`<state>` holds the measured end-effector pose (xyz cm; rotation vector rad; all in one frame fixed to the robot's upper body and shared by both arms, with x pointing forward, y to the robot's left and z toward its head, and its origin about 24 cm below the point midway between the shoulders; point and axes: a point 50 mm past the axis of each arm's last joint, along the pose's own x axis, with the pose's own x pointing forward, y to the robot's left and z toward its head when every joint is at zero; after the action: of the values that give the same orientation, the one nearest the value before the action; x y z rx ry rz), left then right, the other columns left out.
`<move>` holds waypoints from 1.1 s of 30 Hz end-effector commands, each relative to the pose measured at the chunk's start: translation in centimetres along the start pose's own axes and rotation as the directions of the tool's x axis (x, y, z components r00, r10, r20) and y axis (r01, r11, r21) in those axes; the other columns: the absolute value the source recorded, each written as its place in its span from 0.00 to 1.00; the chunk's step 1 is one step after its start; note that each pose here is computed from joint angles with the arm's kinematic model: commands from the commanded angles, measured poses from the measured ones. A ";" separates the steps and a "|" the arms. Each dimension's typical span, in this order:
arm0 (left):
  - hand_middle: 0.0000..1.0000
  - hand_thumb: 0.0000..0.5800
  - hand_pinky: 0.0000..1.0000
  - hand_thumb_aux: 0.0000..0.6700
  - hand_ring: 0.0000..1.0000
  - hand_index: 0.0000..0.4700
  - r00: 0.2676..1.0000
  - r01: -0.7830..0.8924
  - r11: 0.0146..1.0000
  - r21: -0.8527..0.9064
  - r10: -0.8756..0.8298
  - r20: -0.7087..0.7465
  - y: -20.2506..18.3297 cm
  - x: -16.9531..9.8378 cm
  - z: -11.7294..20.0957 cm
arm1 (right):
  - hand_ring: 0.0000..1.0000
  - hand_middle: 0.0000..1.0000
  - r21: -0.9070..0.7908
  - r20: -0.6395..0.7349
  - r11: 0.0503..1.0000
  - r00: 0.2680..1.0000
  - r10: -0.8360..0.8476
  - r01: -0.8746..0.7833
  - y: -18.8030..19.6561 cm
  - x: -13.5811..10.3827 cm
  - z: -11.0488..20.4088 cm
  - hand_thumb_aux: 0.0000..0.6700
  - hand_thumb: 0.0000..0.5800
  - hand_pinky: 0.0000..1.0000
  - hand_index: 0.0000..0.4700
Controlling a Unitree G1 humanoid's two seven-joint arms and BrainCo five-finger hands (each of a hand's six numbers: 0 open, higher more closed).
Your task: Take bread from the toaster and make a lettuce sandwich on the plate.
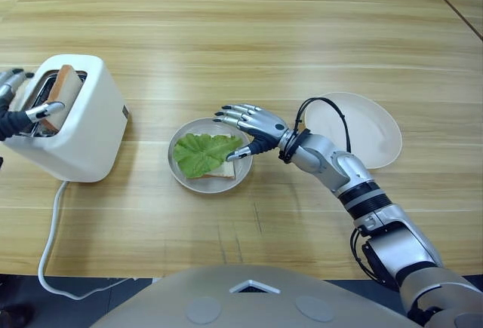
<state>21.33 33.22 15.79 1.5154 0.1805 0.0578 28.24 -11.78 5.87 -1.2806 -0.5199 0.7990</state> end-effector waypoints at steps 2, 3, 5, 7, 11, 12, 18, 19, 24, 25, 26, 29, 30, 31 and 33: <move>0.00 0.00 0.00 0.00 0.00 0.00 0.996 0.086 0.996 0.017 -0.085 -0.013 -1.3 0.4 -0.3 | 0.00 0.00 -0.002 -0.019 1.000 1.000 -0.001 0.001 0.1 -0.1 -0.3 0.00 0.00 0.00 0.00; 0.00 0.00 0.00 0.00 0.00 0.00 0.996 0.089 0.996 0.014 -0.089 -0.011 -1.4 0.4 -0.3 | 0.00 0.00 -0.001 -0.020 1.000 1.000 0.000 0.000 0.1 -0.1 -0.3 0.00 0.00 0.00 0.00; 0.00 0.00 0.00 0.00 0.00 0.00 0.996 0.091 0.996 0.010 -0.091 -0.002 -1.6 0.5 -0.1 | 0.00 0.00 0.001 -0.021 1.000 1.000 -0.001 0.001 0.2 -0.1 -0.3 0.00 0.00 0.00 0.00; 0.00 0.00 0.00 0.00 0.00 0.00 0.996 0.084 0.996 0.007 -0.084 0.008 -1.5 0.5 0.1 | 0.00 0.00 0.001 -0.023 1.000 1.000 -0.003 0.003 0.2 0.0 -0.3 0.00 0.00 0.00 0.00; 0.00 1.00 0.00 1.00 0.00 1.00 0.999 0.031 0.999 -0.027 -0.030 0.028 -0.8 0.8 0.4 | 0.00 0.00 0.000 -0.029 1.000 1.000 -0.003 0.003 0.4 0.0 -0.4 0.00 0.00 0.00 0.00; 0.00 1.00 0.00 1.00 0.00 1.00 0.999 0.026 0.999 -0.034 -0.025 0.032 -0.7 0.8 0.4 | 0.00 0.00 0.000 -0.031 1.000 1.000 -0.002 0.002 0.4 0.0 -0.5 0.00 0.00 0.00 0.00; 0.00 1.00 0.00 1.00 0.00 1.00 0.996 0.012 0.997 -0.073 -0.006 0.084 -0.3 0.8 1.2 | 0.00 0.00 -0.003 -0.041 1.000 0.999 -0.001 0.001 0.5 0.0 -0.7 0.00 0.00 0.00 0.00; 0.00 1.00 0.00 1.00 0.00 1.00 0.996 -0.001 0.997 -0.079 0.008 0.089 0.0 0.8 1.3 | 0.00 0.00 -0.003 -0.043 1.000 0.999 -0.002 0.002 0.6 0.0 -0.7 0.00 0.00 0.00 0.00; 0.00 1.00 0.00 1.00 0.00 1.00 0.988 -0.104 0.988 -0.111 0.115 0.103 1.6 0.9 1.4 | 0.00 0.00 -0.007 -0.051 1.000 0.999 -0.006 0.006 0.7 0.1 -0.9 0.00 0.00 0.00 0.00; 0.00 1.00 0.00 1.00 0.00 1.00 0.983 -0.138 0.983 -0.124 0.151 0.105 2.1 0.9 1.5 | 0.00 0.00 -0.008 -0.052 1.000 0.999 -0.008 0.008 0.7 0.1 -0.9 0.00 0.00 0.00 0.00; 0.00 1.00 0.00 1.00 0.00 1.00 0.977 -0.169 0.976 -0.138 0.185 0.106 2.6 0.8 1.6 | 0.00 0.00 -0.008 -0.052 1.000 0.999 -0.010 0.010 0.7 0.1 -0.9 0.00 0.00 0.00 0.00; 0.00 1.00 0.00 1.00 0.00 1.00 0.952 -0.265 0.948 -0.174 0.286 0.110 4.0 0.7 1.8 | 0.00 0.00 -0.013 -0.056 1.000 0.998 -0.025 0.024 0.5 0.2 -1.0 0.00 0.00 0.00 0.00; 0.00 1.00 0.00 1.00 0.00 1.00 0.942 -0.294 0.937 -0.186 0.318 0.111 4.5 0.6 1.8 | 0.00 0.00 -0.017 -0.058 0.999 0.998 -0.035 0.034 0.4 0.2 -1.1 0.00 0.00 0.00 0.00; 0.00 1.00 0.00 1.00 0.00 1.00 0.931 -0.322 0.926 -0.200 0.348 0.113 4.9 0.5 1.9 | 0.00 0.00 -0.021 -0.060 0.999 0.997 -0.046 0.044 0.2 0.2 -1.1 0.00 0.00 0.00 0.00; 0.00 1.00 0.00 1.00 0.00 1.00 0.907 -0.371 0.900 -0.229 0.404 0.117 5.8 0.3 2.1 | 0.00 0.00 -0.030 -0.063 0.997 0.996 -0.070 0.068 -0.2 0.2 -1.2 0.00 0.00 0.00 0.00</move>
<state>22.52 31.74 20.37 1.3628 -0.1813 0.2156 28.73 -12.26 4.97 -1.2888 -0.5005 0.7302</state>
